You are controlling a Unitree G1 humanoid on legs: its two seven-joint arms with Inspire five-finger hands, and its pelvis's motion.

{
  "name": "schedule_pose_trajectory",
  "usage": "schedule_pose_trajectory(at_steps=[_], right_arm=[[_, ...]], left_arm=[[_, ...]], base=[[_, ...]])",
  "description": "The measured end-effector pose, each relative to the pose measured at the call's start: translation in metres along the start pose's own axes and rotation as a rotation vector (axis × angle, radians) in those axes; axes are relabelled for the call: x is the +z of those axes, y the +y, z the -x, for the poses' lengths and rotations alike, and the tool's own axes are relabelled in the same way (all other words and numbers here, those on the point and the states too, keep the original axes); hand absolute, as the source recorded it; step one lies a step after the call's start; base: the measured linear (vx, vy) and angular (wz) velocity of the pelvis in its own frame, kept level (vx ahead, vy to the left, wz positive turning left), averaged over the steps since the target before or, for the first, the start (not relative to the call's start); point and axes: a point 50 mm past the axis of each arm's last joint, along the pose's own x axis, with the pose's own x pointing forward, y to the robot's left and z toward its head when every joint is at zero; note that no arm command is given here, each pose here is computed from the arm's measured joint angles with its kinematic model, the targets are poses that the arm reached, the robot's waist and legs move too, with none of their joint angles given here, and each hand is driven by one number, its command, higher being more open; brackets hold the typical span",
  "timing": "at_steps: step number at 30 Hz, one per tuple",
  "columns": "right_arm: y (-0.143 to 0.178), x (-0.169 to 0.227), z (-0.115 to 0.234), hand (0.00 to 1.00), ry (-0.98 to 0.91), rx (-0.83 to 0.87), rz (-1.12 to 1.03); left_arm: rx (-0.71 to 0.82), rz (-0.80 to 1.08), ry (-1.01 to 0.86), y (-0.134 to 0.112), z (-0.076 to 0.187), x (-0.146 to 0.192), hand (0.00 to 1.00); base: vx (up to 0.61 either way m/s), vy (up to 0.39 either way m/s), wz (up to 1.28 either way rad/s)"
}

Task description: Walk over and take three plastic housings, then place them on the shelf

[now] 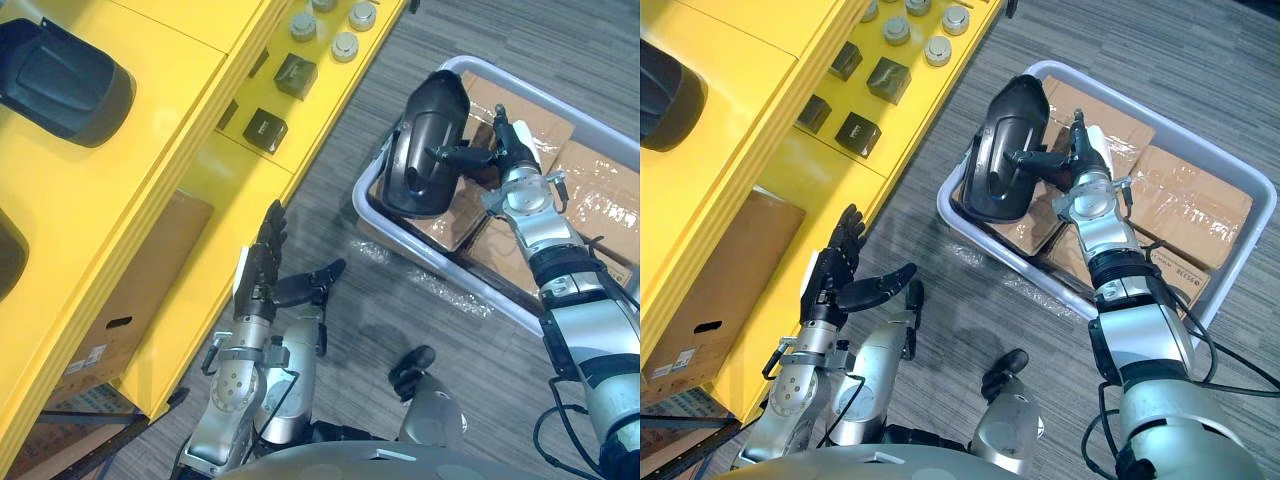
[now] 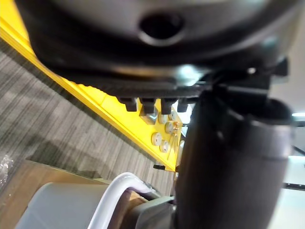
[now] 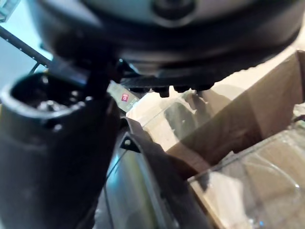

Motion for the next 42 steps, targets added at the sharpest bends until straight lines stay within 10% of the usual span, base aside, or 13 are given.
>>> schedule_pose_trajectory(at_steps=[31,42], right_arm=[[-0.083,-0.040,0.002,0.00,0.295,-0.351,0.509],[-0.050,-0.044,0.027,0.00,0.024,-0.357,0.478]], left_arm=[[0.011,0.167,0.081,0.006,-0.005,-0.020,1.00],[-0.124,0.119,-0.125,0.009,-0.026,0.025,1.00]], base=[[-0.03,-0.030,0.07],[-0.04,-0.072,-0.29]])
